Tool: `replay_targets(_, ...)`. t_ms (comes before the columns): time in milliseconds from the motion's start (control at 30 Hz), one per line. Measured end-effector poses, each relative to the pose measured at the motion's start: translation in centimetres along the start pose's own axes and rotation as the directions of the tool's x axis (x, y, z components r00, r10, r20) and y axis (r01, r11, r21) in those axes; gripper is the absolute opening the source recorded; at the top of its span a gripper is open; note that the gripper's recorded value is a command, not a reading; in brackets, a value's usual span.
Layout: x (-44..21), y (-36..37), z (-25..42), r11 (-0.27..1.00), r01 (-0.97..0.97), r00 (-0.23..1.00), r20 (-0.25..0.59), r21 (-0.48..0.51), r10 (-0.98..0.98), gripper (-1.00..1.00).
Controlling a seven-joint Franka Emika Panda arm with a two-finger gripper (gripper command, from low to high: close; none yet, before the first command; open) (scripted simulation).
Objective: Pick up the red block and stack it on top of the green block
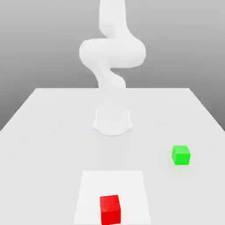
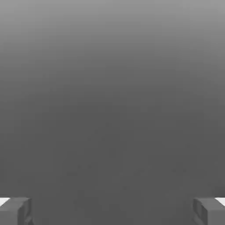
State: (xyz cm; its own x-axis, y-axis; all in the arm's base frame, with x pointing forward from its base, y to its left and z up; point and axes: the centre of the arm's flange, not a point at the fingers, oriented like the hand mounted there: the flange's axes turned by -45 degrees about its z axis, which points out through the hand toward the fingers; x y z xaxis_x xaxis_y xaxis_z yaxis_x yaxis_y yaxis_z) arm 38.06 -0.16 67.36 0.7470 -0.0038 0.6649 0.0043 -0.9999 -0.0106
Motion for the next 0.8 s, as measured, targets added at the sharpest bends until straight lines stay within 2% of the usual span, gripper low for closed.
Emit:
replay_targets(367,-5.3,0.4,21.3,0.998,0.041,0.948,0.315,0.038,-0.051,0.0)
replay_targets(800,-21.8,0.9,39.9,0.993,0.092,0.763,0.636,0.07,-0.115,0.0)
